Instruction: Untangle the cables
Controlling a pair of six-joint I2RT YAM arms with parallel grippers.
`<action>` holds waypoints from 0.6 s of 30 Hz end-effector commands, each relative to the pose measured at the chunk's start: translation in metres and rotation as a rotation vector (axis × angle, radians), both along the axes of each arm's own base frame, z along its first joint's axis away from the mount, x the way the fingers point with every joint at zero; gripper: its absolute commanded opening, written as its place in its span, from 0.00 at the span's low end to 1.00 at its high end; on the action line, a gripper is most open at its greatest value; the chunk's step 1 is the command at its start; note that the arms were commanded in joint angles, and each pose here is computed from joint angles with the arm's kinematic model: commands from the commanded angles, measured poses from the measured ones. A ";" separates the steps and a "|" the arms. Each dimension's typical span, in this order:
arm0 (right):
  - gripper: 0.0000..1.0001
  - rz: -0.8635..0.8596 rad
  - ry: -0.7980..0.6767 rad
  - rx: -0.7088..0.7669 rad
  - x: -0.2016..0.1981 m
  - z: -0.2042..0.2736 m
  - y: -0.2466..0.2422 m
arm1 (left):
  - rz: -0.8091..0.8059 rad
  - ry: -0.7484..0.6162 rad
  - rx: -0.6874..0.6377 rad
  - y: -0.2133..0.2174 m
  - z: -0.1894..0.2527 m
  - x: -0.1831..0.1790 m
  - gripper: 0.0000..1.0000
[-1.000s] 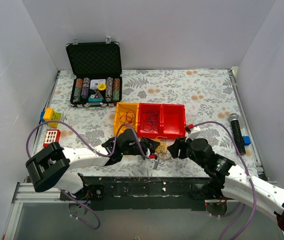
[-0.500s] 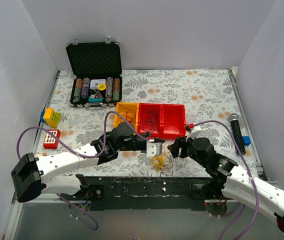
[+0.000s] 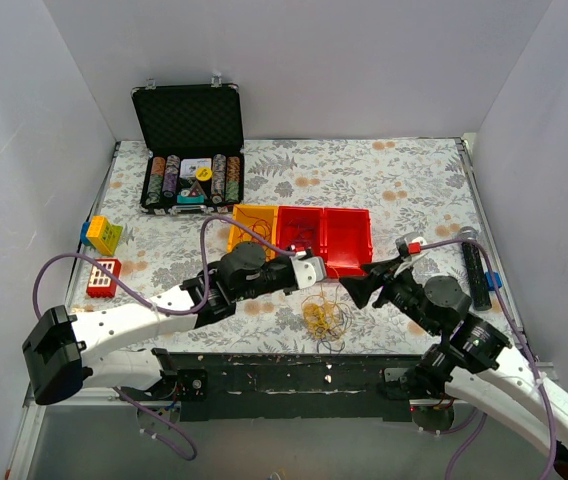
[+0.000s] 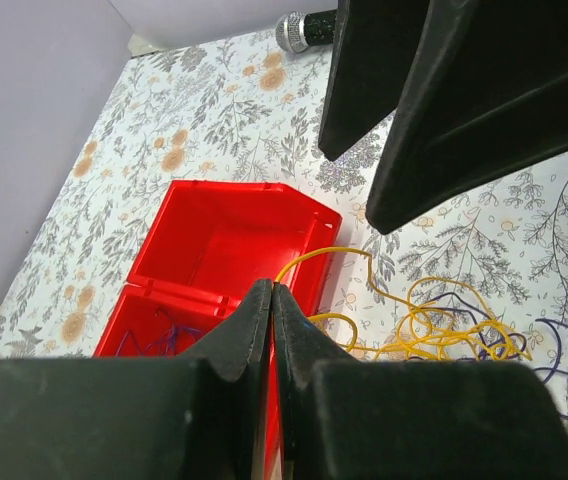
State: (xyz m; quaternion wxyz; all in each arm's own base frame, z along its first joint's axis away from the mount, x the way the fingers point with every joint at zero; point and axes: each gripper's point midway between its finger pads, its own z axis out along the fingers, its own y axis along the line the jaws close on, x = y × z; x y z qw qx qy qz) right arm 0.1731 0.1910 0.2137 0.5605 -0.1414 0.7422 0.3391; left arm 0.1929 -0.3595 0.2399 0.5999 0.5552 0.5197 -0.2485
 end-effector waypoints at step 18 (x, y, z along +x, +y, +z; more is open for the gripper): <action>0.73 0.074 -0.161 -0.058 0.034 -0.005 0.045 | -0.215 -0.041 -0.107 -0.029 0.099 -0.027 0.00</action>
